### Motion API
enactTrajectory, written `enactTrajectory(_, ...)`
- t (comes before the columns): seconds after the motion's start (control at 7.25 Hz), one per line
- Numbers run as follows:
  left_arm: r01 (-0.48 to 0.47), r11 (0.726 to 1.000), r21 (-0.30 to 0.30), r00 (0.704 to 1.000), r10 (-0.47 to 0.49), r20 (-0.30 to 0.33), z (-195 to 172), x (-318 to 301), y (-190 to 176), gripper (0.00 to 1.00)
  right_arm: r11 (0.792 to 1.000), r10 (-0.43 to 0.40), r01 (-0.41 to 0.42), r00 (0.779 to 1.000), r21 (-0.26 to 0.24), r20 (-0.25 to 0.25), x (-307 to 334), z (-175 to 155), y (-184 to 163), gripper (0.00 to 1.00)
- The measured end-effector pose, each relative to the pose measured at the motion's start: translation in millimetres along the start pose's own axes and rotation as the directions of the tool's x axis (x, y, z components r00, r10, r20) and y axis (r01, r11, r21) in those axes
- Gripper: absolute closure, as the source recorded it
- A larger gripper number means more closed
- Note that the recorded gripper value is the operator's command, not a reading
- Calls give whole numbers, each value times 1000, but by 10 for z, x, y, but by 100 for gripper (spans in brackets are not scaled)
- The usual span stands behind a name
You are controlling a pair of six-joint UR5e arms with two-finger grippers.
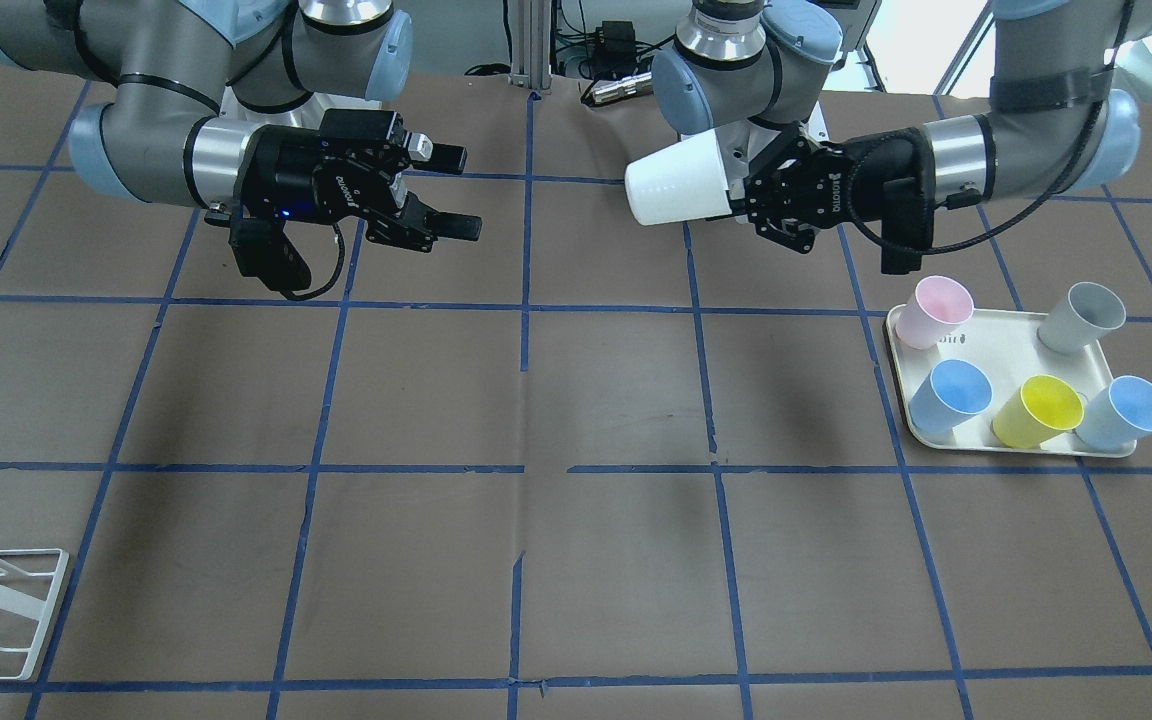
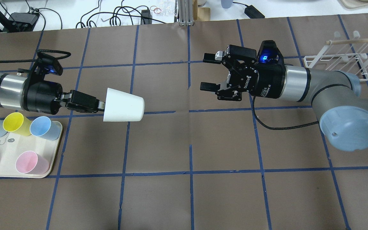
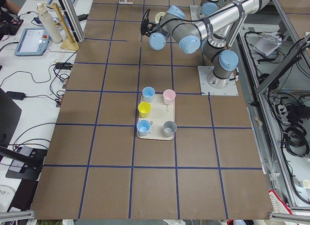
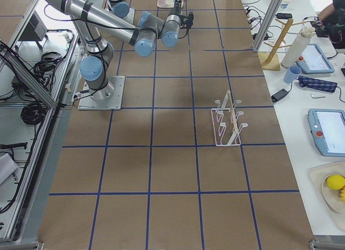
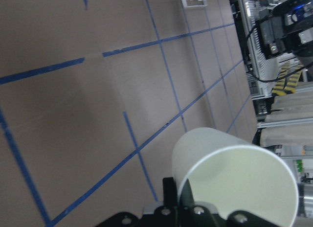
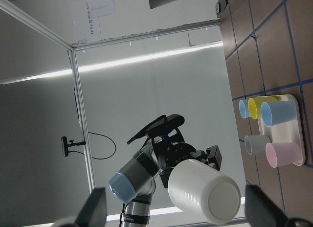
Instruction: Transfer IKEA cup to right arm and place on rack
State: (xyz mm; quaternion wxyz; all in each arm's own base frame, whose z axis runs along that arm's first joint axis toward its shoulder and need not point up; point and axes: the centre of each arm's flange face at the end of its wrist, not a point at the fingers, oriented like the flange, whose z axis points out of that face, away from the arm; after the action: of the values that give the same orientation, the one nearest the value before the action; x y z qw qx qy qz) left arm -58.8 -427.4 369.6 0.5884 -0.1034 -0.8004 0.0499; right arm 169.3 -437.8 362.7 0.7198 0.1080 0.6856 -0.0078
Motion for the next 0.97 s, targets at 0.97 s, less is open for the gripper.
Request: enactTrajectory(0.97,104,991,81,971,-84,-222,1199,253,46,100,999,40,-40,999,1,-4,-8,-3,35,0)
